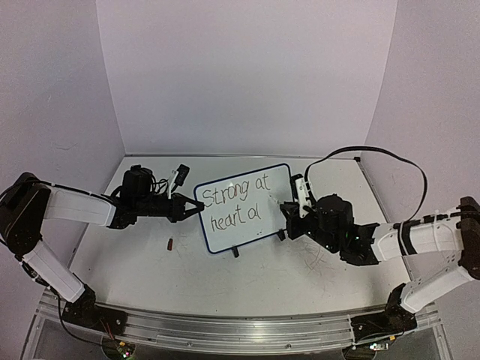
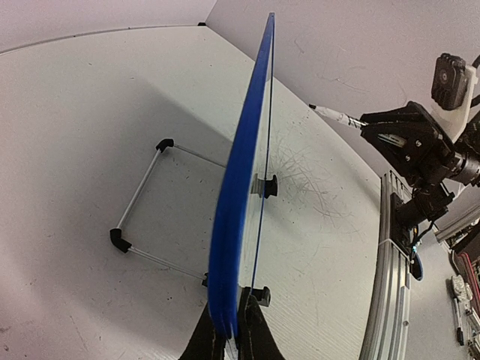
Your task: Write a sentence on the whiteboard
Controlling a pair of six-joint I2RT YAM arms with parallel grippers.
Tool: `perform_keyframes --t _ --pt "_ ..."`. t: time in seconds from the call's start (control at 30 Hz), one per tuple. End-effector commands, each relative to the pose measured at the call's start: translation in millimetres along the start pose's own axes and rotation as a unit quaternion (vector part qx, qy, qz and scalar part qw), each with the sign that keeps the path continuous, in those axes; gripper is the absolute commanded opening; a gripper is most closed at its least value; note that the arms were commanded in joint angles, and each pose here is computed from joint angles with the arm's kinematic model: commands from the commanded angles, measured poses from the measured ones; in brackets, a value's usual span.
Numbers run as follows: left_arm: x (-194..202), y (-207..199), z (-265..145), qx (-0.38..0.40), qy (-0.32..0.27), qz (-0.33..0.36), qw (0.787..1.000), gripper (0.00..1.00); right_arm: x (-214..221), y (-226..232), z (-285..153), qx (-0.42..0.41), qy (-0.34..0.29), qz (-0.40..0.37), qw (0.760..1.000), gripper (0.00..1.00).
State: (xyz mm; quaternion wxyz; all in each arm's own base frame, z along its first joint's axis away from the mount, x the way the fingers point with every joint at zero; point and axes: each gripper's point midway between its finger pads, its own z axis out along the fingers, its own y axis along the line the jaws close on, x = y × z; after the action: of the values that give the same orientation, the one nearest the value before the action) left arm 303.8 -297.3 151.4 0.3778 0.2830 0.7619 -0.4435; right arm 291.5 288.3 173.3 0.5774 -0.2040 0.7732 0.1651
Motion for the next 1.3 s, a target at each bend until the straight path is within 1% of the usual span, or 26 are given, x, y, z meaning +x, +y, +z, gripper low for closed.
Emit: perform_keyframes --t 0.0,0.13,0.37,0.53,1.27 --pt "3.2 28.6 -2.5 -0.070 0.008 0.015 0.997 0.00 -4.7 18.3 16.4 -0.038 -0.004 -0.026 0.999 0.00" --pt "3.7 29.1 -2.4 -0.072 0.009 0.014 0.997 0.00 0.0 24.3 20.5 -0.050 0.000 -0.036 0.998 0.00" --pt "3.8 29.7 -1.9 -0.072 0.010 0.014 0.997 0.00 17.4 11.3 23.7 -0.014 0.023 -0.027 0.999 0.00" --pt "3.5 29.4 -1.4 -0.070 0.010 0.014 0.997 0.00 21.7 10.8 28.1 -0.009 0.031 -0.028 0.999 0.00" --pt "3.9 29.0 -0.2 -0.067 0.012 0.012 0.998 0.00 19.4 10.5 25.5 -0.012 0.021 -0.029 0.999 0.00"
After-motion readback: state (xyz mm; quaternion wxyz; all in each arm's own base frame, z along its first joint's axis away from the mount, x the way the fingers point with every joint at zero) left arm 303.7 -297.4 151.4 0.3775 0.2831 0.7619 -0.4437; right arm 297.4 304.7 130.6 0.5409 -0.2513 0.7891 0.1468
